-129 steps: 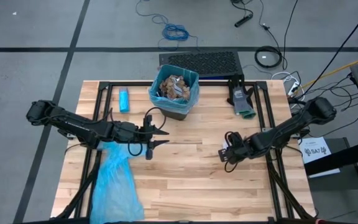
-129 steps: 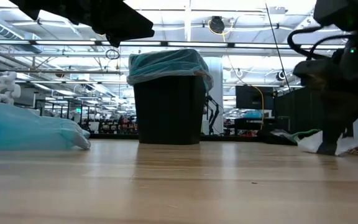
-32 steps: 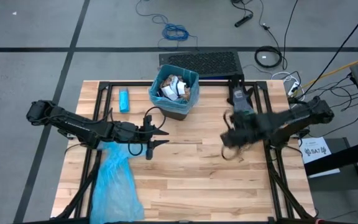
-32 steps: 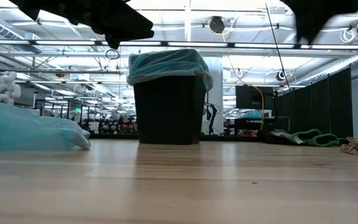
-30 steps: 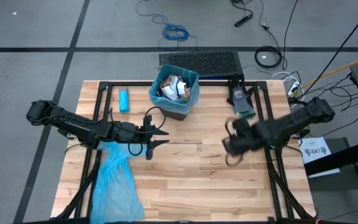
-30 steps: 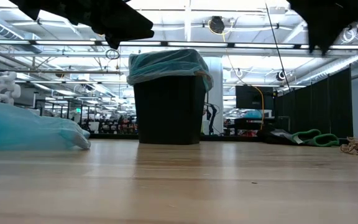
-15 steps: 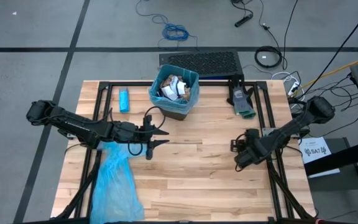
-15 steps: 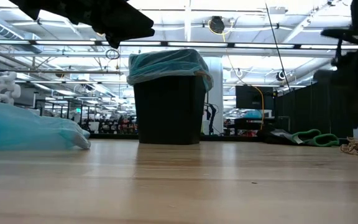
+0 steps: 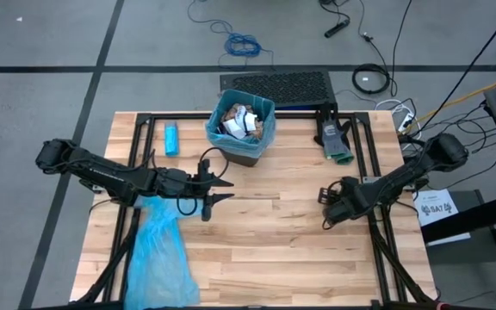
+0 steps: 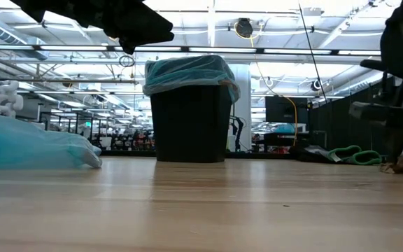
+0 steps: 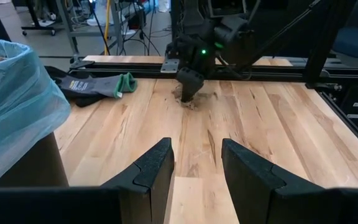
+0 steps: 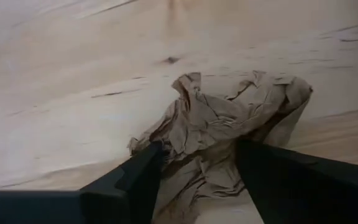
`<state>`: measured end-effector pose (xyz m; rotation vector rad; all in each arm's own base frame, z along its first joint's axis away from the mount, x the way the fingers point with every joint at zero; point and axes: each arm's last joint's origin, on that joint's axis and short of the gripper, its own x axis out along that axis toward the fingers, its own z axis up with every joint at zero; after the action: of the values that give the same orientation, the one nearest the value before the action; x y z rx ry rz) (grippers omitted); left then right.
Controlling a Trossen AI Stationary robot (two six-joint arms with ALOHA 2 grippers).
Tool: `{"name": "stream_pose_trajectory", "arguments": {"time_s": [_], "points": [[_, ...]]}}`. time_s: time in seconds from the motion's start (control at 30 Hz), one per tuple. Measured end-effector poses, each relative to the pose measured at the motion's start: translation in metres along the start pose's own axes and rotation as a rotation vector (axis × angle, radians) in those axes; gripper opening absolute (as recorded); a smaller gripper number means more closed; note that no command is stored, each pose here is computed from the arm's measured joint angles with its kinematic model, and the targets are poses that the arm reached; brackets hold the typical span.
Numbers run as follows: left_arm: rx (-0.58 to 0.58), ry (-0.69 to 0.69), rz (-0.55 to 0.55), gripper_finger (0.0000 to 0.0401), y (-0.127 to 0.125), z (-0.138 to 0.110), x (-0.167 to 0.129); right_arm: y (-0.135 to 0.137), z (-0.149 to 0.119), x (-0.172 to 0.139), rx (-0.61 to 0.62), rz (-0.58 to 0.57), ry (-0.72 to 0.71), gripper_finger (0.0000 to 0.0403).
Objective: Place trash/remove bag and relplace
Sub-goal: Put the brown paper into the trash bin
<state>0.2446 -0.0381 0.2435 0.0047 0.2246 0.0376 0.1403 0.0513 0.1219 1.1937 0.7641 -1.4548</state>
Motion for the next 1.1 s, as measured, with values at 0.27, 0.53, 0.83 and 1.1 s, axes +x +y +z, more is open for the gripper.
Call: {"name": "stream_pose_trajectory", "arguments": {"time_s": [0.27,0.53,0.83,1.1], "points": [[-0.004,-0.001,0.0,0.0141,0.0,0.0,0.0,0.021,-0.005,-0.025,-0.123,0.041,0.041,0.0015],[-0.005,-0.002,0.0,0.0141,0.0,0.0,0.0,0.048,0.011,-0.075,-0.238,0.014,-0.044,0.0002],[-0.005,-0.002,0.001,0.0141,0.0,0.0,0.0,0.103,0.063,-0.188,-0.393,0.264,-0.186,0.0001],[0.001,-0.002,0.003,0.0141,0.001,0.0,0.0,0.155,0.111,-0.247,-0.539,0.562,-0.342,0.0]]}}
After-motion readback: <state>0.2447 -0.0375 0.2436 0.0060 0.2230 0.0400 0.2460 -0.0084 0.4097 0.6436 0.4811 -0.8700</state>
